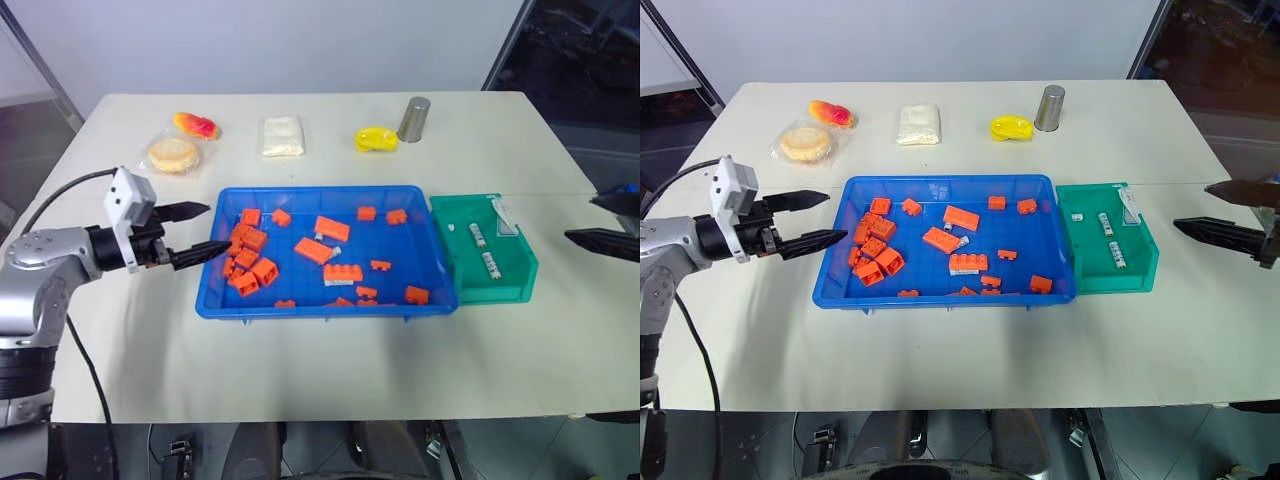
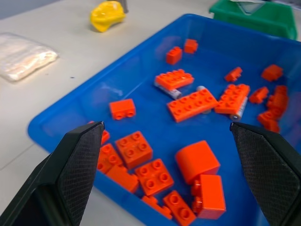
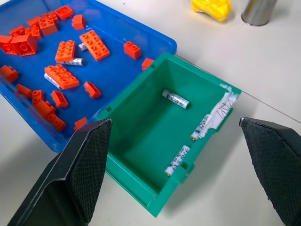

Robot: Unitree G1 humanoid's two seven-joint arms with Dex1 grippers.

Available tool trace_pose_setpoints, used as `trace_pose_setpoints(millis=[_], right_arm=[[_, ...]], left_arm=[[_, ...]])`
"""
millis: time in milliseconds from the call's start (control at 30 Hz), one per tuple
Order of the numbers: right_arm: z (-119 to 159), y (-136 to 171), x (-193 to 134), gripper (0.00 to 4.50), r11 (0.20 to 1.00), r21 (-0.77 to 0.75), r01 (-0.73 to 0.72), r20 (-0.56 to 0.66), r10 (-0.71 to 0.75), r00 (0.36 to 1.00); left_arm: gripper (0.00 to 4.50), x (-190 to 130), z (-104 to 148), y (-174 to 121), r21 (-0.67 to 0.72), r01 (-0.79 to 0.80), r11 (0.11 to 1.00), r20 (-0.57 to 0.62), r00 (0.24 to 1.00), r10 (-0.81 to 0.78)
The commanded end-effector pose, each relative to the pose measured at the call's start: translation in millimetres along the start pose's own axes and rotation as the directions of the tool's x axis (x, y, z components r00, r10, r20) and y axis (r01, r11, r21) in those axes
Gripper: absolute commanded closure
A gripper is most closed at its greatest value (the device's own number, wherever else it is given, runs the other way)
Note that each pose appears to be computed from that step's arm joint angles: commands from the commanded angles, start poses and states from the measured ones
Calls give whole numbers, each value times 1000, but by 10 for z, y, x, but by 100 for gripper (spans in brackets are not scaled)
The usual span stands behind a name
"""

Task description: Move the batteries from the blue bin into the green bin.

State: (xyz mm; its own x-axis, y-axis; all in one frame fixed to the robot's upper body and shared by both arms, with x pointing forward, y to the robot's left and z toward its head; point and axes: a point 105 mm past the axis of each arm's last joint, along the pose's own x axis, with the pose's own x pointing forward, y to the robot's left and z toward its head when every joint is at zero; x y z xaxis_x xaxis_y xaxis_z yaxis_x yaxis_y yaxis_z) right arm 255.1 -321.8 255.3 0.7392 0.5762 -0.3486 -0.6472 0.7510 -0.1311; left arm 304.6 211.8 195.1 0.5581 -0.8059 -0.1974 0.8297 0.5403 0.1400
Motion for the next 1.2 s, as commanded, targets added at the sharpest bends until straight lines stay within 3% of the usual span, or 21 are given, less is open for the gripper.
trace_pose_setpoints(millis=[33, 1200], right_arm=[[134, 33, -34, 4, 999, -38, 0, 43, 2, 999], [277, -11, 311, 4, 996, -83, 12, 126, -1, 992]], left_arm=[[0, -21, 69, -55, 41, 27, 999, -12, 1000, -27], [0, -50, 84, -26, 63, -33, 997, 3, 999, 33]])
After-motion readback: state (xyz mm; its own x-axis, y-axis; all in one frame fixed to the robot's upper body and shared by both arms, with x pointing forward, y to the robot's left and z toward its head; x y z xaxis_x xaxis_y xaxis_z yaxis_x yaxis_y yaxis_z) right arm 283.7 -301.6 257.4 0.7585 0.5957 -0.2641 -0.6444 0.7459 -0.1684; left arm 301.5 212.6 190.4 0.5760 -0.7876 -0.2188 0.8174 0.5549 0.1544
